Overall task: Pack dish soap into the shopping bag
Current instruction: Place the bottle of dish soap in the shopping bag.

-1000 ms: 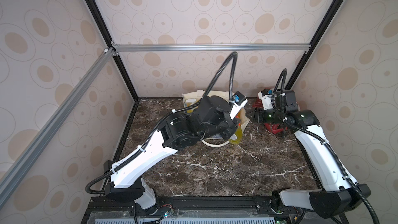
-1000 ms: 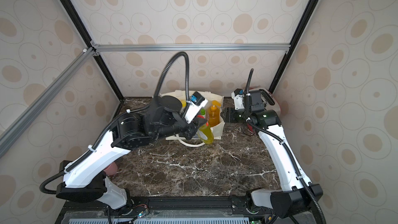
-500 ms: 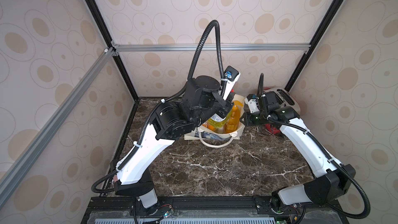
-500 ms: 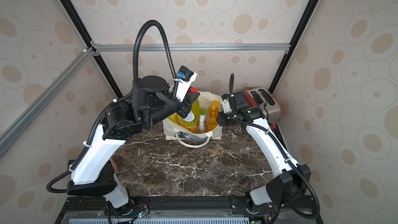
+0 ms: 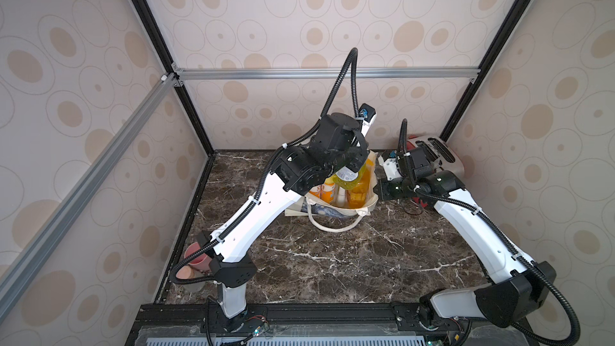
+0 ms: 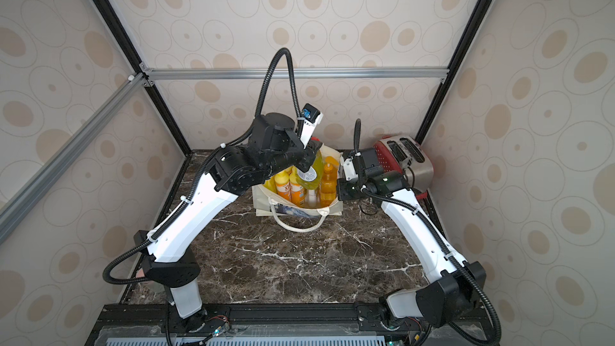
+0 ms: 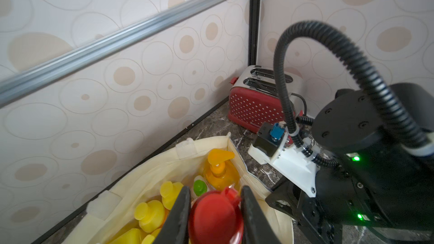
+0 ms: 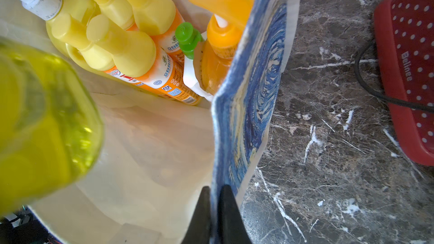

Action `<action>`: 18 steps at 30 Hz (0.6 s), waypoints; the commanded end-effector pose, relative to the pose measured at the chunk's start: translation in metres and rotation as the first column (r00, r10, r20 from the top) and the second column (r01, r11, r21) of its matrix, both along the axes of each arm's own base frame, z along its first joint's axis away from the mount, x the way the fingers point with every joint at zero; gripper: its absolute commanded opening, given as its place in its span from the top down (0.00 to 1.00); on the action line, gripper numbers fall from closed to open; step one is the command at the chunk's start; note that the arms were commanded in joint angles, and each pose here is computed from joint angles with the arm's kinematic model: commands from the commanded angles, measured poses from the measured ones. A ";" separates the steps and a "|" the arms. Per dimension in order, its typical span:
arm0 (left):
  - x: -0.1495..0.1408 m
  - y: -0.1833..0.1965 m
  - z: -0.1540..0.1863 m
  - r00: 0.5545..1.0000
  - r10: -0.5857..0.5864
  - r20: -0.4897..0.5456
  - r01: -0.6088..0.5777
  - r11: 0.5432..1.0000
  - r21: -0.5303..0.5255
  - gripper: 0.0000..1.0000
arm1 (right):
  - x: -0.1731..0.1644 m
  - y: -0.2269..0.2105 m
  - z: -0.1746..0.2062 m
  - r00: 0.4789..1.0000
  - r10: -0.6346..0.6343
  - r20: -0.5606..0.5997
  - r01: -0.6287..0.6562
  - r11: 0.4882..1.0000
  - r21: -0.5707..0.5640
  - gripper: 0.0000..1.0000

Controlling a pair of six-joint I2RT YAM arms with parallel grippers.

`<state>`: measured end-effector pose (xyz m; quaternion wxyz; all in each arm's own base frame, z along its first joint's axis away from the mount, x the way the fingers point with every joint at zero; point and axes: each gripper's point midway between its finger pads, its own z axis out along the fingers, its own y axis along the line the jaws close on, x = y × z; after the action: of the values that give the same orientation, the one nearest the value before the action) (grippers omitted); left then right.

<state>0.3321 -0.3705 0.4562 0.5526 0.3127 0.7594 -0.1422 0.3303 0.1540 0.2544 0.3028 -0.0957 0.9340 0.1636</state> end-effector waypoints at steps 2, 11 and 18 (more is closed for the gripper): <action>0.005 -0.004 0.021 1.000 -0.005 0.029 0.009 0.991 -0.132 1.00 | -0.008 0.003 0.007 1.000 0.020 0.014 -0.020 1.000 0.005 0.97; 0.024 -0.011 -0.019 0.999 -0.051 -0.002 0.049 0.981 -0.189 1.00 | -0.003 0.010 0.018 0.999 0.034 0.031 -0.035 0.999 0.036 1.00; 0.024 -0.029 -0.041 0.989 -0.148 0.027 0.150 0.974 -0.168 1.00 | -0.008 0.008 0.023 0.998 0.039 0.041 -0.041 0.999 0.036 1.00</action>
<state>0.3650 -0.3963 0.3156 0.4609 0.3302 0.8045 -0.1772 0.3323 0.1547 0.2574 0.3089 -0.0960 0.9319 0.1642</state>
